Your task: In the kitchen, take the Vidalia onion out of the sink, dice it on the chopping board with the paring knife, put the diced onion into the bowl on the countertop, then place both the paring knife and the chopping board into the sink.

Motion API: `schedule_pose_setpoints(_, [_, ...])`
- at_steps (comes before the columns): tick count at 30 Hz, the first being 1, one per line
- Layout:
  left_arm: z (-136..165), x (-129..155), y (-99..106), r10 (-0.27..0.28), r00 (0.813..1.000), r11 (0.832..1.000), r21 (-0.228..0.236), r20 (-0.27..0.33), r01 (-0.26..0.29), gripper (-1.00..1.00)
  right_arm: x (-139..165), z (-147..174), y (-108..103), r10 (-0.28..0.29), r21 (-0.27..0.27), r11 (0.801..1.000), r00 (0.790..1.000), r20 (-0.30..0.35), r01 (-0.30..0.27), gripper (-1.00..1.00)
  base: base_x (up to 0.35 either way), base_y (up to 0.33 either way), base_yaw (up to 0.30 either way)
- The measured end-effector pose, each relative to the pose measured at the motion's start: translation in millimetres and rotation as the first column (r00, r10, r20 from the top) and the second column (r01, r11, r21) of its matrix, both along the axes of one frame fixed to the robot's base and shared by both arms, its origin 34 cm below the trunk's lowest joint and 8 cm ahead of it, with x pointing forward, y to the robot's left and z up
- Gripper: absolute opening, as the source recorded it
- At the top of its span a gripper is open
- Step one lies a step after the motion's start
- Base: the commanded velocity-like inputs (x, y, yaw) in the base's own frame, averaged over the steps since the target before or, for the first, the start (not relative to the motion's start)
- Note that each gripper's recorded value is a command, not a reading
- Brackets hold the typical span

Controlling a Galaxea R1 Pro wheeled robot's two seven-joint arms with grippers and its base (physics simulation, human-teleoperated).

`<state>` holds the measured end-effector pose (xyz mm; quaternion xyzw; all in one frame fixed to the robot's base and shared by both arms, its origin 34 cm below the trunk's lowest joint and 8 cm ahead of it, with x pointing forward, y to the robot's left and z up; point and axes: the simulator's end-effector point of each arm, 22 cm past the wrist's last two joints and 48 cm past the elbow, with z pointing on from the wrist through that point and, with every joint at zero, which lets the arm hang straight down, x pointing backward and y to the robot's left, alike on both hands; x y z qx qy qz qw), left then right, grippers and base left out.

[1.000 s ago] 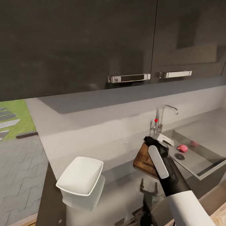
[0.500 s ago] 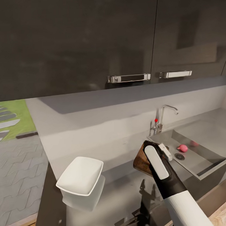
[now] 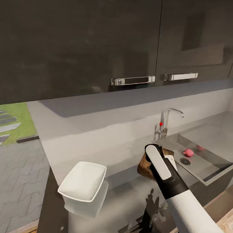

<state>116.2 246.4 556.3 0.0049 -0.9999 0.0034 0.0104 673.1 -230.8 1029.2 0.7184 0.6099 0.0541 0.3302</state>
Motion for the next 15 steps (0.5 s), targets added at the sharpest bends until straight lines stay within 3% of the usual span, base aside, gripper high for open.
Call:
schedule_pose_setpoints(4, [0, 0, -2, 0.0, 1.0, 1.0, -0.003, 0.0, 0.0, 1.0, -2, -7, -5, -0.032, 0.041, 0.999, 0.999, -0.022, 0.032, 1.0, 0.0, 0.0, 0.0])
schedule_pose_setpoints(10, [0, 0, -3, 0.0, 1.0, 1.0, -0.004, 0.0, 0.0, 1.0, -5, -25, 18, 0.006, 0.156, 0.988, 0.998, -0.069, 0.005, 1.0, 0.0, 0.0, 0.0])
schedule_pose_setpoints(15, [0, 0, -3, 0.0, 1.0, 1.0, -0.004, 0.0, 0.0, 1.0, -14, -56, 43, 0.064, 0.255, 0.967, 0.985, -0.157, -0.022, 1.0, 0.0, 0.0, 0.0])
